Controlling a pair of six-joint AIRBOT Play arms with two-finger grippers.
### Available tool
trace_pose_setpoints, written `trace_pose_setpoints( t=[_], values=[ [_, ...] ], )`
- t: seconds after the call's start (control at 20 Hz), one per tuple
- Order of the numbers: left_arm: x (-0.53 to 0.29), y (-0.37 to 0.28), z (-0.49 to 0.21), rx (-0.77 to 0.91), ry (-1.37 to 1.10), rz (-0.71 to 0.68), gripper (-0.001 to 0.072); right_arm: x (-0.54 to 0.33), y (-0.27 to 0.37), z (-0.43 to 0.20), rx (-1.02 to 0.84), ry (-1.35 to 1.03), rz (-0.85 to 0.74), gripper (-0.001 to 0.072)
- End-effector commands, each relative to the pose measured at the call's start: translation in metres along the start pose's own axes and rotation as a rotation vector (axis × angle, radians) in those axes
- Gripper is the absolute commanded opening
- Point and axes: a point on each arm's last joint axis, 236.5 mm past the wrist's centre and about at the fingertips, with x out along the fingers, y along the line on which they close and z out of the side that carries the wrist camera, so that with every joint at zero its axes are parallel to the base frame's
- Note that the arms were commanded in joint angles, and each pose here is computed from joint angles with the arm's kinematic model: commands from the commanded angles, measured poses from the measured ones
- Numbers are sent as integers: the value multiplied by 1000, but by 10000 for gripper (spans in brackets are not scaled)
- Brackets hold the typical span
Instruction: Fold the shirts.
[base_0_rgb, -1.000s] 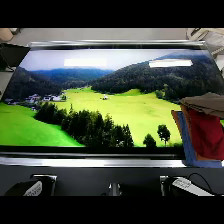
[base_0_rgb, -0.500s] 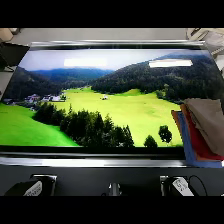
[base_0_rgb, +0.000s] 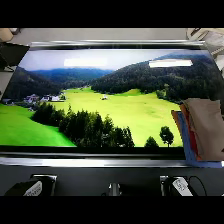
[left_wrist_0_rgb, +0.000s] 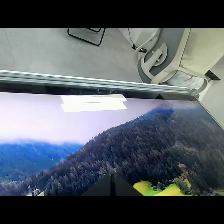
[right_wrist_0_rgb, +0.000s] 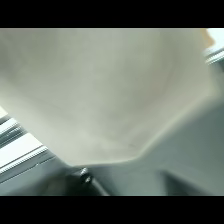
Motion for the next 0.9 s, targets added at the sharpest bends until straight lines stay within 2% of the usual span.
trace_pose_setpoints(
  t=[0.0, 0.1, 0.2, 0.3, 0.4, 0.5, 0.55, 0.6, 0.65, 0.7, 0.75, 0.85],
  values=[
    [-1, -2, 0, -3, 4, -5, 31, -12, -15, 28, -101, -121, -78, 695],
    [0, -6, 3, -8, 10, 11, 29, -69, -13, 94, -168, -439, -133, 700],
    [6, 8, 2, 56, 61, 139, 28, -166, 21, 161, -255, -842, -165, 686],
    [17, 30, 0, 151, 131, 311, 28, -243, 88, 192, -413, -1108, -186, 685],
    [31, 58, -13, 230, 215, 487, 29, -256, 178, 195, -591, -1186, -95, 685],
    [42, 85, -58, 201, 372, 612, 32, -207, 266, 174, -753, -1030, 49, 685],
    [45, 95, -97, 162, 513, 629, 71, -167, 298, 158, -855, -886, 58, 685],
    [43, 100, -139, 122, 665, 640, 262, -128, 318, 141, -934, -735, 45, 686],
    [30, 104, -187, 65, 852, 659, 642, -89, 333, 123, -1011, -578, 35, 685],
    [12, 108, -226, 31, 1013, 687, 716, -58, 345, 105, -1067, -443, 51, 685],
    [0, 110, -252, 22, 1103, 698, 719, -30, 355, 87, -1106, -313, 78, 686],
    [-2, 108, -262, 11, 1063, 694, 719, 5, 363, 58, -1140, -113, 135, 686]
  ],
)
